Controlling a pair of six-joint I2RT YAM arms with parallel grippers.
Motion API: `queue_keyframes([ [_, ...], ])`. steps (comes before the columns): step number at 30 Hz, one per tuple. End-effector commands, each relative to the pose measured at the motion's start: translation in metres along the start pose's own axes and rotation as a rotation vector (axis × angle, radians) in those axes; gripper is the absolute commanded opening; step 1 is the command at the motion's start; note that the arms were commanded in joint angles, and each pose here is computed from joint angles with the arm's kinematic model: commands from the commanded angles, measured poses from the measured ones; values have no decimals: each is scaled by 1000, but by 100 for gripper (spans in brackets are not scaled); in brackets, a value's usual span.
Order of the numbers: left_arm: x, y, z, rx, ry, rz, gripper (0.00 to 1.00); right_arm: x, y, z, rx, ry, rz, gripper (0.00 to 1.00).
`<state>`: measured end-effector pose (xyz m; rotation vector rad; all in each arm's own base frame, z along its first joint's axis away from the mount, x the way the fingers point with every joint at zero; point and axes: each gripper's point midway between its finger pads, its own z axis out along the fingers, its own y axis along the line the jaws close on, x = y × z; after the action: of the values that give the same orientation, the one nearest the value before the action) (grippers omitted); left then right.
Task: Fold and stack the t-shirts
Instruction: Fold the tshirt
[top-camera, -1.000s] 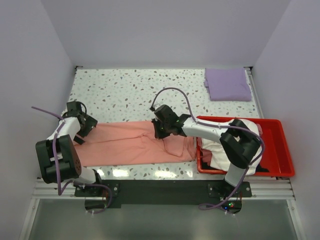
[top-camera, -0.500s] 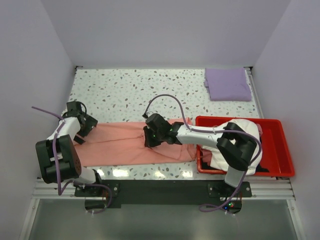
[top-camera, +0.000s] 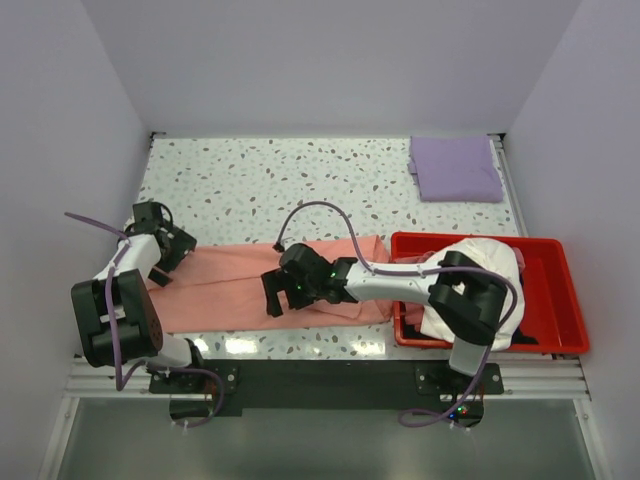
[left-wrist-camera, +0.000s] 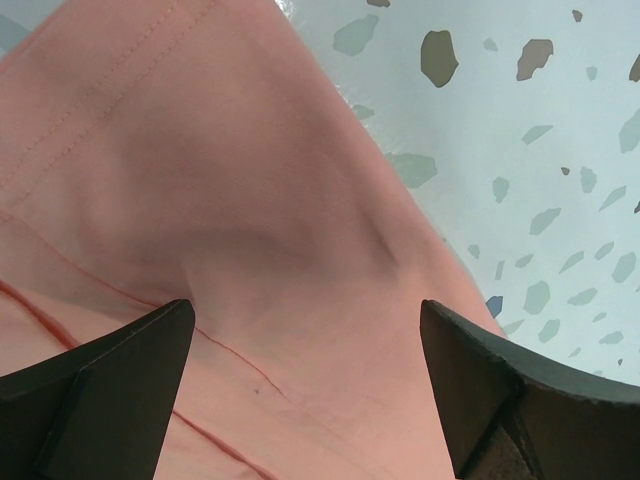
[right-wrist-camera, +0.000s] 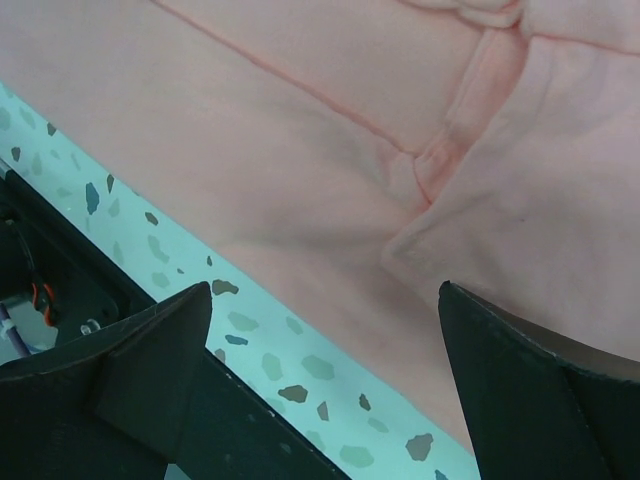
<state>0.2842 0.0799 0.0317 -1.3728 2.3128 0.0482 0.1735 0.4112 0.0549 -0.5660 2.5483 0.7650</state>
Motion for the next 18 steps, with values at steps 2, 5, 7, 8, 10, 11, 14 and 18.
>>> queue_keyframes([
  [2, -8, -4, -4, 33, -42, 9, 100, -34, 3, -44, 32, -131, -15, 99],
  [5, -9, -4, -5, 29, -45, 6, 100, -27, -16, -59, 110, -127, -12, 99],
  [7, -9, -4, -5, 31, -48, 7, 100, -13, -36, -64, 172, -99, 13, 99],
  [8, -9, -4, -6, 34, -47, 8, 100, -9, -43, -67, 191, -97, 33, 99],
  [10, -9, -5, -7, 45, -52, 10, 100, 4, -59, -74, 202, -87, 94, 99],
  [11, -8, -7, -8, 59, -47, 8, 100, 9, -64, -75, 203, -82, 113, 99],
  [14, -3, -10, -7, 84, -29, 14, 100, 19, -88, -73, 218, -69, 175, 99],
  [18, 6, -15, -7, 119, -7, 26, 100, 16, -105, -56, 119, -48, 275, 99],
])
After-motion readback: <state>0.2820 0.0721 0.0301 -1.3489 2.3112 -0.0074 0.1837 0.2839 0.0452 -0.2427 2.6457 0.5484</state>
